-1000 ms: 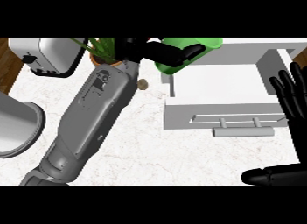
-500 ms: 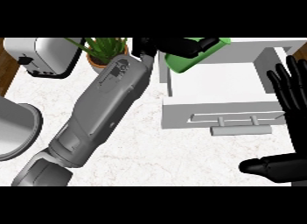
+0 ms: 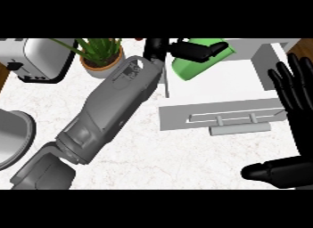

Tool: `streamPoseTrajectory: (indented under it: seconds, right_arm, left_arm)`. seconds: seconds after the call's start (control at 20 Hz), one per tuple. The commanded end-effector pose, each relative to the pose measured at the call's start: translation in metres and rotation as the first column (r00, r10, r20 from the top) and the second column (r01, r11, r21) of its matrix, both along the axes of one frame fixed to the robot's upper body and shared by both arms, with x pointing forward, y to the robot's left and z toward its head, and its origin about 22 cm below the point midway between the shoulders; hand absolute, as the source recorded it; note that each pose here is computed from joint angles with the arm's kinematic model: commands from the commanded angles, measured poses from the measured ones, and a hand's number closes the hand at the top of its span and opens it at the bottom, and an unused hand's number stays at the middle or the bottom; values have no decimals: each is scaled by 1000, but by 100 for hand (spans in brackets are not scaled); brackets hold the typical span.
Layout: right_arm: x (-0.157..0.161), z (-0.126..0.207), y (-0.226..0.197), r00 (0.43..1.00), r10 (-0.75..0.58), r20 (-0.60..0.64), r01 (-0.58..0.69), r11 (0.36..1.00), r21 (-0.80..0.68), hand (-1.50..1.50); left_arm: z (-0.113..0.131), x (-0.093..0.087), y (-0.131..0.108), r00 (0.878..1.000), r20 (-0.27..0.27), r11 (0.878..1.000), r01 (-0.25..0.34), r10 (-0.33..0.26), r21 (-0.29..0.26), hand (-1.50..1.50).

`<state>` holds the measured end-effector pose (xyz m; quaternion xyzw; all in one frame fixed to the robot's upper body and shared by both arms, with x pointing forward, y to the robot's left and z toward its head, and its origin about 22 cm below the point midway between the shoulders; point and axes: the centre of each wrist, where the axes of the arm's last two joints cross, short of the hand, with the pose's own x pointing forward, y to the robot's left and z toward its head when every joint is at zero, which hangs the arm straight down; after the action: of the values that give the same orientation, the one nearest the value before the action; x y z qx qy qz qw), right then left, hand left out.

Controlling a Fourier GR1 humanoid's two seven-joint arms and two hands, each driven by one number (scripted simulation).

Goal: Pick up the cup, place it into the drawer and close the drawer

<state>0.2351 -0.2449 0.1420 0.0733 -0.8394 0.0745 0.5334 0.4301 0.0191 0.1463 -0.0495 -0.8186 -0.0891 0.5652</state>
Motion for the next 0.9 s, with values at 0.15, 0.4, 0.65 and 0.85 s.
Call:
streamPoseTrajectory:
  seconds: [0.15, 0.4, 0.65, 0.85]
  right_arm:
    - [4, -6, -7, 1000, 14, -3, -14, 1000, 7, -150]
    - [4, -4, 3, 999, 31, 21, -31, 999, 10, -150]
    - [13, 10, 2, 998, 51, 23, -53, 997, 52, -150]
    - [8, 12, 10, 995, 88, 46, -90, 994, 58, -150]
  left_arm:
    - [-15, 2, 2, 1000, -23, 997, -10, 12, 82, 150]
    - [-10, 2, -6, 999, -10, 980, -45, 48, 193, -150]
    - [-14, -2, -8, 999, -35, 986, -28, 34, 165, -150]
    - [-15, -4, -7, 1000, -14, 999, -4, 5, 52, -150]
